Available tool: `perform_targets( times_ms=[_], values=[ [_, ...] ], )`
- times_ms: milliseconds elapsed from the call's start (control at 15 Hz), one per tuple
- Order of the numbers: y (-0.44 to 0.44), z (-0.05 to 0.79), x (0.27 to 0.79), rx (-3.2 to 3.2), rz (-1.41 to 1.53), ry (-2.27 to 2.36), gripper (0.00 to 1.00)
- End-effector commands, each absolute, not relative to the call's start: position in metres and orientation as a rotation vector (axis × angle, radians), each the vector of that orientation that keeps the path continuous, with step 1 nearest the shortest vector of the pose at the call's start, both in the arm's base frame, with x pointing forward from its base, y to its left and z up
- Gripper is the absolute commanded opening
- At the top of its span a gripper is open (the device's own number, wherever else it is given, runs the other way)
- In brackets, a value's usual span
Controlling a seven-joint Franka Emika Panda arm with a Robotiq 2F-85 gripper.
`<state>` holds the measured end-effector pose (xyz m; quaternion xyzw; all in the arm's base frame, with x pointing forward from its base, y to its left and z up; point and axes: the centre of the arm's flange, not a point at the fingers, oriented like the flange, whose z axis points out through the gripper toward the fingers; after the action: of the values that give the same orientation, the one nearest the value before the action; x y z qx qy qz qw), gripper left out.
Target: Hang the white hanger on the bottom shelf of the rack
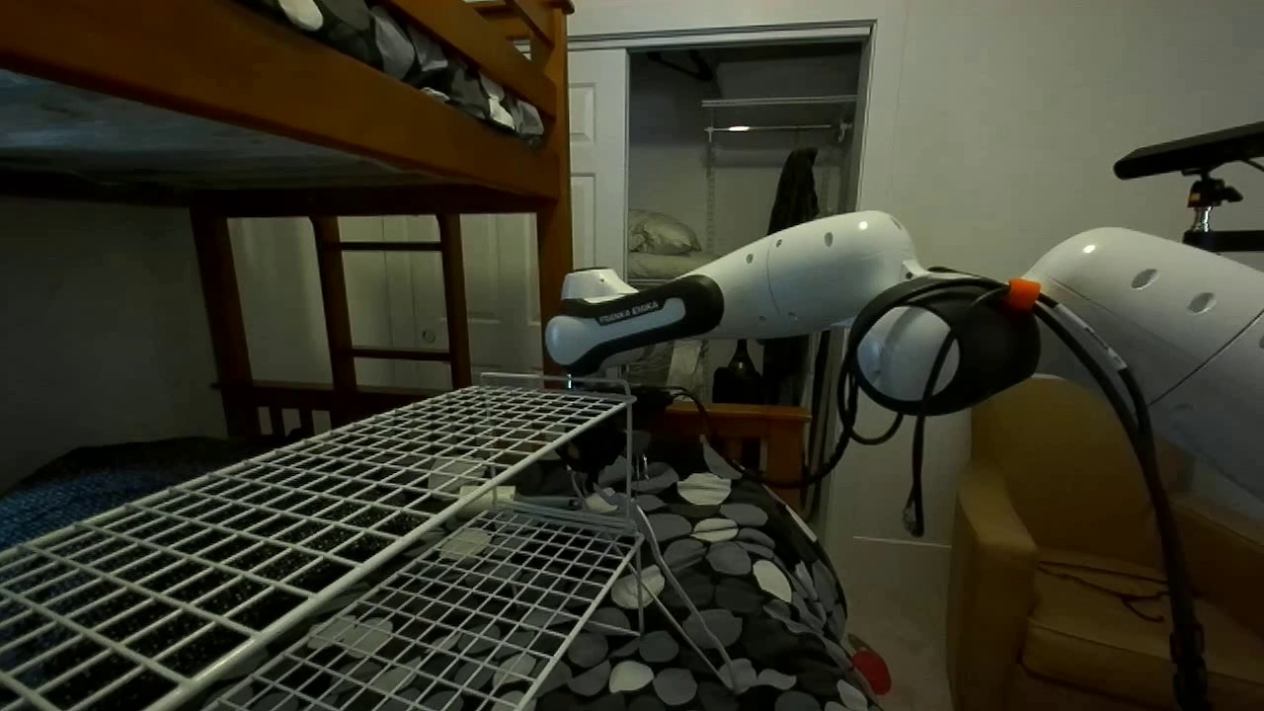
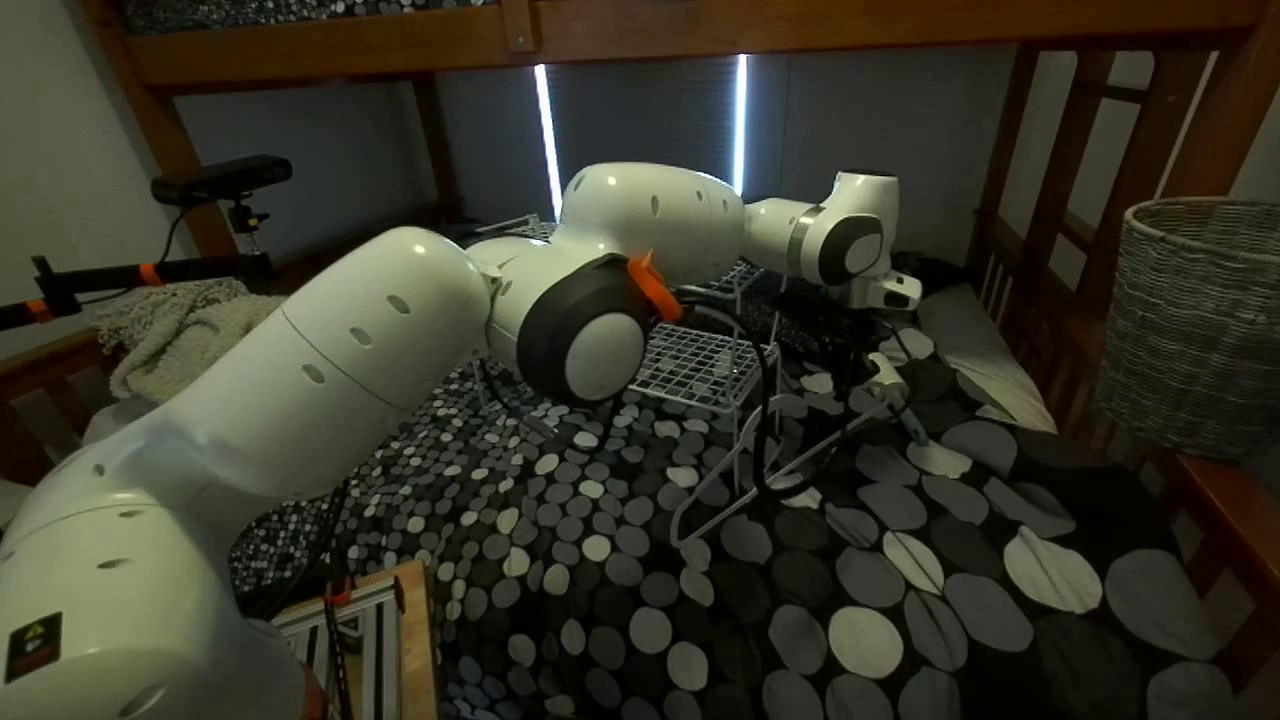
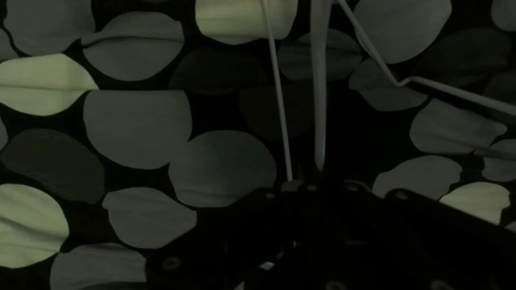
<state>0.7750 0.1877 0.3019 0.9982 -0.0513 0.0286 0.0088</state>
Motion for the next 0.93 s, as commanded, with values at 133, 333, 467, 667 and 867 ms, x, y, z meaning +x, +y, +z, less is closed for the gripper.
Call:
perform_targets(
  times_ms=[133,333,467,667,867],
  values=[
    [0.203,0.271,0.788,3.080,0.080,-0.368,0.01],
    [0.203,0.269,0.788,3.076,0.075,-0.415,0.37],
    [0.203,0.270,0.789,3.076,0.079,-0.437,0.52],
    [0.202,0.273,0.789,3.077,0.083,-0.467,0.74],
    [0.197,0.282,0.790,3.107,0.091,-0.467,0.96]
  ],
)
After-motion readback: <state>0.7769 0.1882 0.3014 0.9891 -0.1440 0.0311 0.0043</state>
